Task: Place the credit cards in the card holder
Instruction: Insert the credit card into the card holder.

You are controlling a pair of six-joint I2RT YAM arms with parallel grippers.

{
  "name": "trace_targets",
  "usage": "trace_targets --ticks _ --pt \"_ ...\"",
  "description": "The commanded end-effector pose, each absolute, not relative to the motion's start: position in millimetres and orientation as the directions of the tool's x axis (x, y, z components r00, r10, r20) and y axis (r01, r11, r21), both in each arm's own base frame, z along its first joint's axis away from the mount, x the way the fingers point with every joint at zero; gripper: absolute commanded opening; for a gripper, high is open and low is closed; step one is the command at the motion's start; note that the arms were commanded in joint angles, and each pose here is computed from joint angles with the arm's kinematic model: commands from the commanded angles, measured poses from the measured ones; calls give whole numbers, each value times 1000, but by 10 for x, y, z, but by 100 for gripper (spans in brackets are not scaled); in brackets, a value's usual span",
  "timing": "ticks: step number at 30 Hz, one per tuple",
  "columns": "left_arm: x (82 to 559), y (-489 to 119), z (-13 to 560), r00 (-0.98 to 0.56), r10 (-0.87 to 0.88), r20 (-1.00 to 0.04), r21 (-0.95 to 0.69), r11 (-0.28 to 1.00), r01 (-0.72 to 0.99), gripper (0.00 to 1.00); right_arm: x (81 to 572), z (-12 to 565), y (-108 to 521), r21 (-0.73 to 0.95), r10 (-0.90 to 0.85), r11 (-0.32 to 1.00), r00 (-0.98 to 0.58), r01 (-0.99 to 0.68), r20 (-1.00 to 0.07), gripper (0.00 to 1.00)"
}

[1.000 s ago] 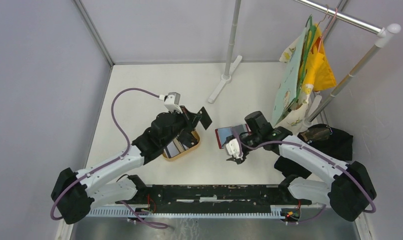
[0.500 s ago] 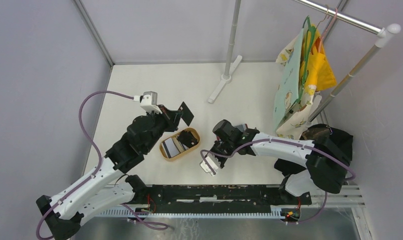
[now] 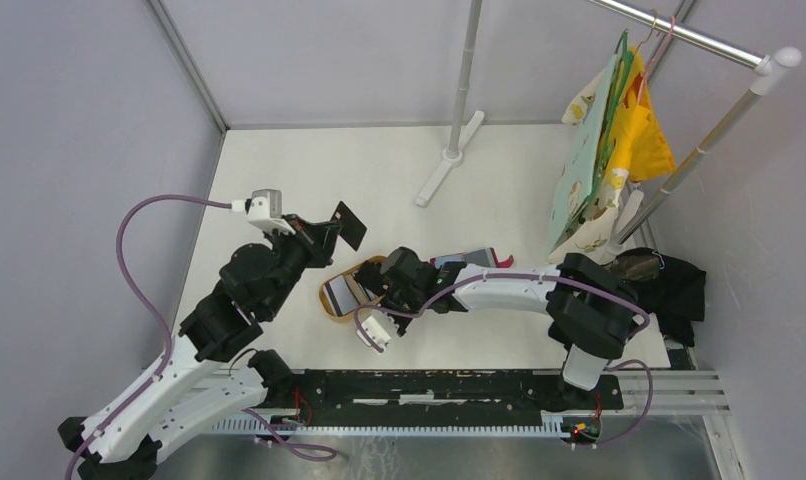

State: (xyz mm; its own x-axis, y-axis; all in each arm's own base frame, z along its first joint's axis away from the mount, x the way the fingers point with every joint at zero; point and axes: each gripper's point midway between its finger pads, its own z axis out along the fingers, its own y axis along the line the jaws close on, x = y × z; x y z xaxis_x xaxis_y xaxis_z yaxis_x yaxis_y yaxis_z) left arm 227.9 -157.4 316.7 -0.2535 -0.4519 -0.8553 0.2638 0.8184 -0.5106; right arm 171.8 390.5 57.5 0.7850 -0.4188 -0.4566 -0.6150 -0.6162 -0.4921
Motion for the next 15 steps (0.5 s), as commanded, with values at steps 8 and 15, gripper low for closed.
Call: trace_targets --ticks 8,15 --pt "2160 -1349 3517 -164 -486 -858 -513 811 282 2 2114 634 4560 -563 -534 -437 706 -701 -465 15" --pt "2089 -1313 3580 -156 -507 -848 -530 793 302 2 2584 722 4833 -631 -647 -188 578 -752 -496 16"
